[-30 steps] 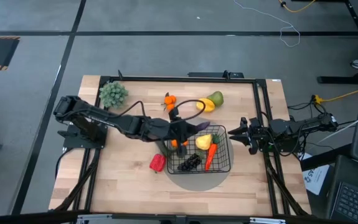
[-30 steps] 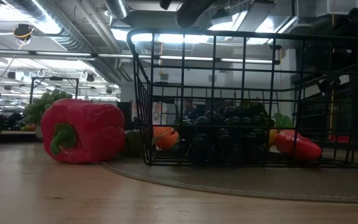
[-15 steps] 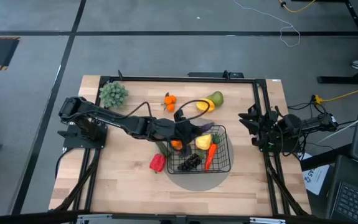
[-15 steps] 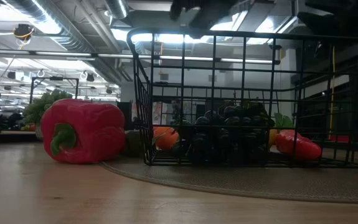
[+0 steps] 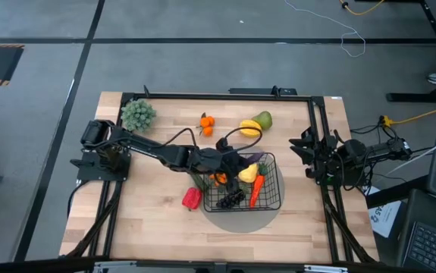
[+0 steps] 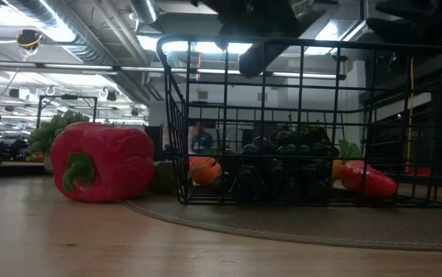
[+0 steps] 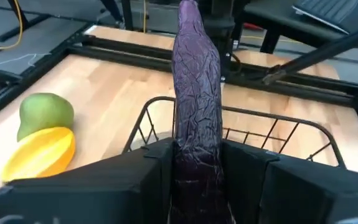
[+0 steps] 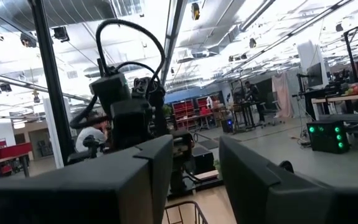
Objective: Build produce basket
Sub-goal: Put the violet eggplant into the black wire basket, then adjust the red bell pepper
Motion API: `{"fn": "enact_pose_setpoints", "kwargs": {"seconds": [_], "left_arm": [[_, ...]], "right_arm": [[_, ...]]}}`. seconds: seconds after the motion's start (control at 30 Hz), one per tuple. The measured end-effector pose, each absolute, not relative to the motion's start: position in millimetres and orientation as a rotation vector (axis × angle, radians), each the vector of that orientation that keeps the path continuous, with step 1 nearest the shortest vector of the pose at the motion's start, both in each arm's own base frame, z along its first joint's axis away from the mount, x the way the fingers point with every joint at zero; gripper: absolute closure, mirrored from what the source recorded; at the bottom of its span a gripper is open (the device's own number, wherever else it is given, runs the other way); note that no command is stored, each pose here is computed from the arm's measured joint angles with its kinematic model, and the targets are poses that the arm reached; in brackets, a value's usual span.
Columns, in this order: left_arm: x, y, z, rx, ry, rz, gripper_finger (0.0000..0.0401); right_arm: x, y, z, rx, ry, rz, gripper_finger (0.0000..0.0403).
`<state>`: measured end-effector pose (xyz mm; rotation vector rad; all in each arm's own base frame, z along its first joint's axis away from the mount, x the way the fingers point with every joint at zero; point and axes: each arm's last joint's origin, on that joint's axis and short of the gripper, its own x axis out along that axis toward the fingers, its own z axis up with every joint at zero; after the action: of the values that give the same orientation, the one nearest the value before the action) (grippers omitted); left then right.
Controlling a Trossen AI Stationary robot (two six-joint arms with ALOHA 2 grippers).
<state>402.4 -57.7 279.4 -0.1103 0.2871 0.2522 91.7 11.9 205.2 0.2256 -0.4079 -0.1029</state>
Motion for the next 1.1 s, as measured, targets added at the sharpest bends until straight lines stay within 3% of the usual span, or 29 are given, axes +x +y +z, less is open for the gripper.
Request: {"fn": "enact_pose_setpoints", "kwargs": {"seconds": [0.47,0.73,1.1], "left_arm": [[401.5,-62.4,279.2,-0.143,0.295,0.222,0.0244],[398.6,-64.6,281.8,-0.134,0.304,0.213,0.0241],[354.2,-72.9,313.3,-0.091,0.443,0.200,0.0241]], "right_arm": [[92.7,12.1,202.8,0.219,-0.382,-0.104,0.0272],[94.6,12.6,197.8,0.213,-0.327,-0.105,0.0272],[94.8,12.6,196.8,0.248,-0.319,-0.099,0.0272]]}}
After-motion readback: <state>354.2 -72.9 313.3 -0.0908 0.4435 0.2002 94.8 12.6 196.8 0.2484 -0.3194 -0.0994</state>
